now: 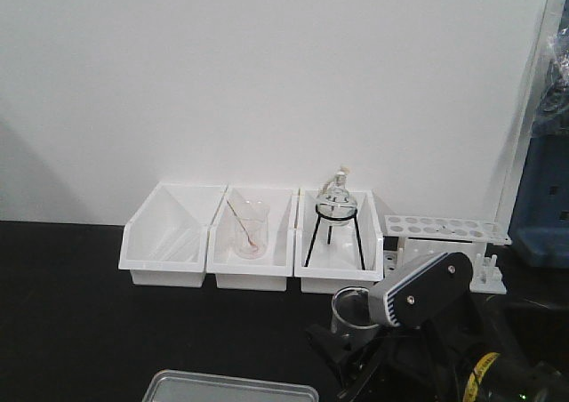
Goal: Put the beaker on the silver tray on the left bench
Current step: 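Approach the silver tray, carrying the beaker in the right gripper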
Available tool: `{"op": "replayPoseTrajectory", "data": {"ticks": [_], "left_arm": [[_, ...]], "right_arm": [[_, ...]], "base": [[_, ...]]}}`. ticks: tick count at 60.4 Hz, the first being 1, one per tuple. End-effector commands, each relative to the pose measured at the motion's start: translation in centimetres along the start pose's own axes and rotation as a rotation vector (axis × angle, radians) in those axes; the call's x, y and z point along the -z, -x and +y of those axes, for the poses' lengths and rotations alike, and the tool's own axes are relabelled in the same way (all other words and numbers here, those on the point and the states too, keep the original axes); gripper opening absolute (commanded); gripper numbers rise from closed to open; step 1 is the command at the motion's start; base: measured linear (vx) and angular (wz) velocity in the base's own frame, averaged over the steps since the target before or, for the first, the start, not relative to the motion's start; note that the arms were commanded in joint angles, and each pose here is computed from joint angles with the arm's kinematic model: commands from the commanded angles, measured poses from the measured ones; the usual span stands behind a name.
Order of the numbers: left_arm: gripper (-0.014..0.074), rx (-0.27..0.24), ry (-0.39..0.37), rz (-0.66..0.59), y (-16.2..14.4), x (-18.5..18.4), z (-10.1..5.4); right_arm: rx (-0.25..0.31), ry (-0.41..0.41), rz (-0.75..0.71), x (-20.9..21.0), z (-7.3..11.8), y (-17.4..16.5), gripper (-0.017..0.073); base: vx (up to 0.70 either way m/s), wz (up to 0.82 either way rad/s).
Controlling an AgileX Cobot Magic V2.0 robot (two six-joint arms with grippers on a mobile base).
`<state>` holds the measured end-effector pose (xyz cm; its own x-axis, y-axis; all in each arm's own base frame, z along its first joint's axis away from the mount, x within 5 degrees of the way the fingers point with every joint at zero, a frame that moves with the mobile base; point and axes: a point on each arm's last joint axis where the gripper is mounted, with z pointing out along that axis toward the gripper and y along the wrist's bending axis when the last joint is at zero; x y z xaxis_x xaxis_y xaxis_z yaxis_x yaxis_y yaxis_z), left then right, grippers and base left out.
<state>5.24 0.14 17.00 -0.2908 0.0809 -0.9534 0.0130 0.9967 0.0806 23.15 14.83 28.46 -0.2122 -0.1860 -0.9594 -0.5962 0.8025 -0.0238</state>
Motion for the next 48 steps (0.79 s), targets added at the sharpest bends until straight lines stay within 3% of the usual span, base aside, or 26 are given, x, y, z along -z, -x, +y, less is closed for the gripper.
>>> {"op": "replayPoseTrajectory", "data": {"ticks": [1,15,28,36,48], "left_arm": [[0.0001,0.003,-0.005,-0.069,0.1,-0.2,-0.1],[0.0001,0.003,-0.005,-0.069,0.1,-0.2,-0.1],[0.0001,0.003,-0.005,-0.069,0.1,-0.2,-0.1],[0.0001,0.003,-0.005,-0.069,0.1,-0.2,-0.1],[0.0001,0.003,-0.005,-0.069,0.1,-0.2,-0.1]], "right_arm": [[0.001,0.025,-0.131,0.7,0.2,2.3,-0.0011],[0.012,0.074,-0.209,-0.3,0.6,2.4,-0.0011],[0.005,0.144,-0.21,-6.4,0.8,0.7,-0.0011],[0.035,0.172,-0.143,-10.2,0.8,-1.2,-0.0011],[0.04,0.215,-0.114,-13.5,1.0,-3.7,-0.0011]], "base": [[0.03,-0.07],[0.01,-0.04],[0.0,0.0],[0.0,0.0],[0.0,0.0]]}}
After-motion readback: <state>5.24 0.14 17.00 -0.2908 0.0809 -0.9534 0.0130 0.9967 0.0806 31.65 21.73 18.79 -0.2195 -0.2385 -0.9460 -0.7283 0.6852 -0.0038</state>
